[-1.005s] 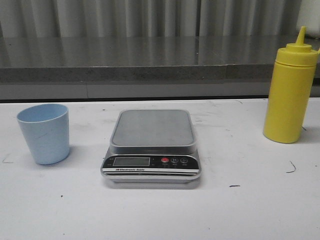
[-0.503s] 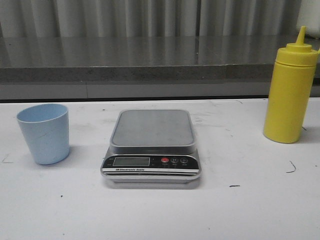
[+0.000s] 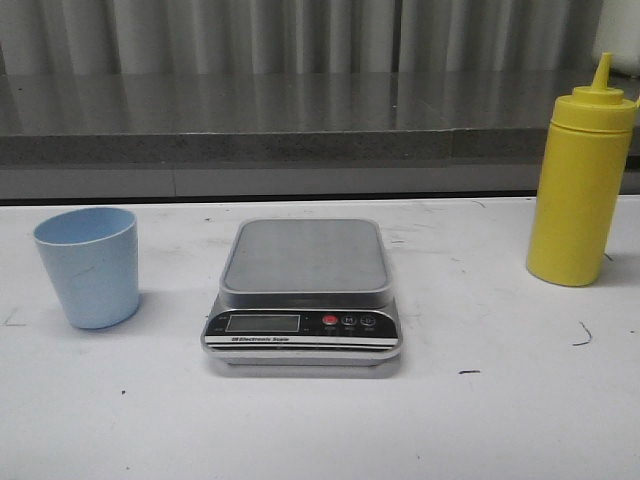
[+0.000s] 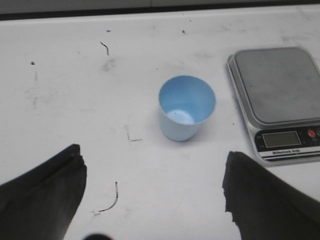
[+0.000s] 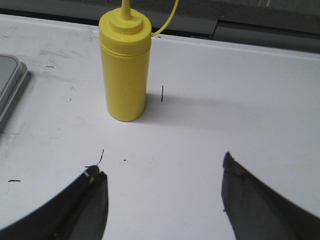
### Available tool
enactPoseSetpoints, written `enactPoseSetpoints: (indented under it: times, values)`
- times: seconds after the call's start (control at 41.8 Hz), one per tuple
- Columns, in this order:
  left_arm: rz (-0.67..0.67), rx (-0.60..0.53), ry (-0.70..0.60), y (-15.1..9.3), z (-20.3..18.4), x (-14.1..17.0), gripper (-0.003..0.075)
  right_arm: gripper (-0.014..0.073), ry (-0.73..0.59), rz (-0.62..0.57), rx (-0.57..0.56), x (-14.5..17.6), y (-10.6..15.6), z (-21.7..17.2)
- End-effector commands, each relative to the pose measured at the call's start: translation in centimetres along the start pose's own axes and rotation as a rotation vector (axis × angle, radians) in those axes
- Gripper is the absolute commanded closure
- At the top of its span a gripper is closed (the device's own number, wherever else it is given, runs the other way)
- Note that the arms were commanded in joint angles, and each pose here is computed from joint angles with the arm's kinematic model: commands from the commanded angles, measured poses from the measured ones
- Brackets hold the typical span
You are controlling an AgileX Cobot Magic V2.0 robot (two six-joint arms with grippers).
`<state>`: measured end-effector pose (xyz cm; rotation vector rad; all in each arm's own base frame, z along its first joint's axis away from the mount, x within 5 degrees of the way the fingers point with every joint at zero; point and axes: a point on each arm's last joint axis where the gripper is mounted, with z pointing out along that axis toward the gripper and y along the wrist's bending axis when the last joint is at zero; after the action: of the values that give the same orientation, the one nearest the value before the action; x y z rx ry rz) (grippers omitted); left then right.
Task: Pour seasoning into cup on scale with both arms
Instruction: 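Move the left gripper down toward the light blue cup, then grasp the light blue cup rim with the left gripper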
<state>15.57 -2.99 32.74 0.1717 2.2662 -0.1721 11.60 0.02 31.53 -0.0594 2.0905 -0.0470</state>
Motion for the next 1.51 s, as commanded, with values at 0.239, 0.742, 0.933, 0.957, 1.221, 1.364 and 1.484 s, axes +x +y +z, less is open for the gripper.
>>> enactPoseSetpoints:
  times: [0.239, 0.742, 0.933, 0.957, 1.221, 1.364, 1.484]
  values:
    - [0.038, 0.032, 0.193, -1.0, 5.9, -6.1, 0.0168, 0.0086, -0.098, -0.019, 0.012, -1.6, -0.2, -0.5]
    - [0.038, -0.014, 0.428, -0.4, 18.7, -8.0, 0.0198, 0.0086, -0.098, -0.019, 0.012, -1.6, -0.2, -0.5]
    - [0.029, -0.012, 0.486, -0.4, 22.0, -7.5, 0.0279, 0.0086, -0.098, -0.019, 0.012, -1.6, -0.2, -0.5]
    - [0.027, -0.010, 0.492, -0.4, 22.3, -7.4, 0.0292, 0.0086, -0.098, -0.019, 0.012, -1.6, -0.2, -0.5]
    - [-0.015, 0.017, 0.540, -0.7, 22.7, -6.8, 0.0516, 0.0086, -0.098, -0.019, 0.012, -1.6, -0.2, -0.5]
    - [-0.021, 0.022, 0.558, -0.7, 22.6, -6.6, 0.0652, 0.0086, -0.098, -0.019, 0.012, -1.6, -0.2, -0.5]
    - [-0.021, 0.022, 0.564, -0.7, 22.6, -6.6, 0.0742, 0.0086, -0.098, -0.019, 0.012, -1.6, -0.2, -0.5]
